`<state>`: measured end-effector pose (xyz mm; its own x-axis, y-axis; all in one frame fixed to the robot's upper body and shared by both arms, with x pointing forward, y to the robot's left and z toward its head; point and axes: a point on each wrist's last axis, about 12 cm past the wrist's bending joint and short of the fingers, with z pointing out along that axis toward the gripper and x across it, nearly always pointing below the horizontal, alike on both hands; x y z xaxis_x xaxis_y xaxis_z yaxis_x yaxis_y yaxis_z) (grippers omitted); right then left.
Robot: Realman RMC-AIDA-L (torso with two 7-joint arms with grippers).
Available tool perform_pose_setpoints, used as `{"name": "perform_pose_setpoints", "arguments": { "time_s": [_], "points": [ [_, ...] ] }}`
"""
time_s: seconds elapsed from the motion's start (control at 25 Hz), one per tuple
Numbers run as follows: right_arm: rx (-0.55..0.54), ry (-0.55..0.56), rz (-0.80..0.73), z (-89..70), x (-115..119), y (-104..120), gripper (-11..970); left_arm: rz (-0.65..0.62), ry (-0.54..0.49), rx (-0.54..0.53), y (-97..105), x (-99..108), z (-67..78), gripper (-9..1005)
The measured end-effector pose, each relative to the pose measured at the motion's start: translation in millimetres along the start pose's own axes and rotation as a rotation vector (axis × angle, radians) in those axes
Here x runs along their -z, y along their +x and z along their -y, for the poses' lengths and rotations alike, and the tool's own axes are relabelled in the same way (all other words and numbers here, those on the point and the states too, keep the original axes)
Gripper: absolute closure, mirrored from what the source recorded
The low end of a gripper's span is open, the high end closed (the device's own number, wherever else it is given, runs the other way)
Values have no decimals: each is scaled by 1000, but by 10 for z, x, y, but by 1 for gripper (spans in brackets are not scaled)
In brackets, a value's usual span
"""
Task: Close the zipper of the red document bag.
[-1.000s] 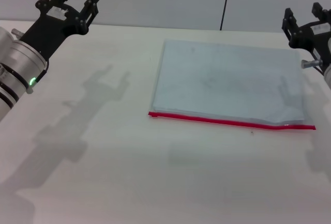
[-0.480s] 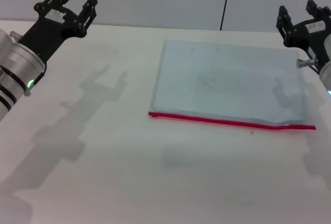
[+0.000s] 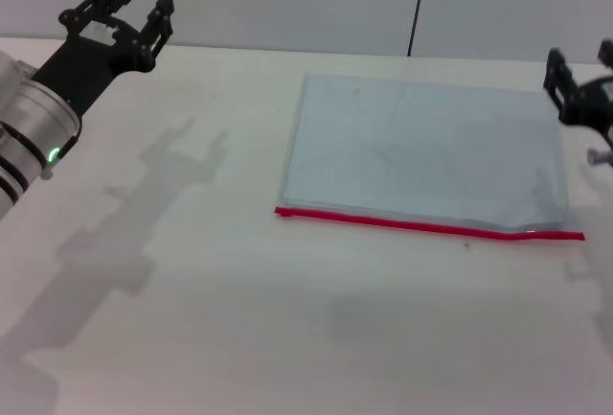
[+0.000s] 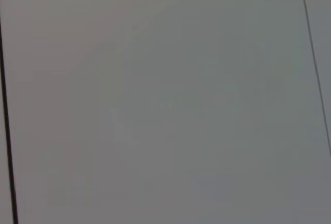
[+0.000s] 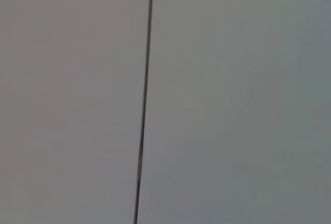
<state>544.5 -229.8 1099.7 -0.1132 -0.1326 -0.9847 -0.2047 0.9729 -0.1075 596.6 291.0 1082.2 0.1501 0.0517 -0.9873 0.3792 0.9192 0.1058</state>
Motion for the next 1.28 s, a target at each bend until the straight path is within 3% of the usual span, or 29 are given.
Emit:
{"name": "perform_pose_setpoints", "arguments": {
  "time_s": [0.16,0.28,0.68,1.0,1.28],
  "points": [
    [89,-51,-100,51,80,38,372,-8,-8,-4,18,28,-13,483],
    [182,-119,-145,73,148,-60,371,-3,-12,-8,4,34,-37,483],
    [282,-313,-305,118,241,-1,370,-4,-18,-13,3,64,-71,482],
    [451,-358,-393,169,297,122,369,-26,-30,-21,25,64,-89,482],
    [528,-364,-430,186,308,184,368,-42,-42,-21,44,71,-105,487]
  ]
}}
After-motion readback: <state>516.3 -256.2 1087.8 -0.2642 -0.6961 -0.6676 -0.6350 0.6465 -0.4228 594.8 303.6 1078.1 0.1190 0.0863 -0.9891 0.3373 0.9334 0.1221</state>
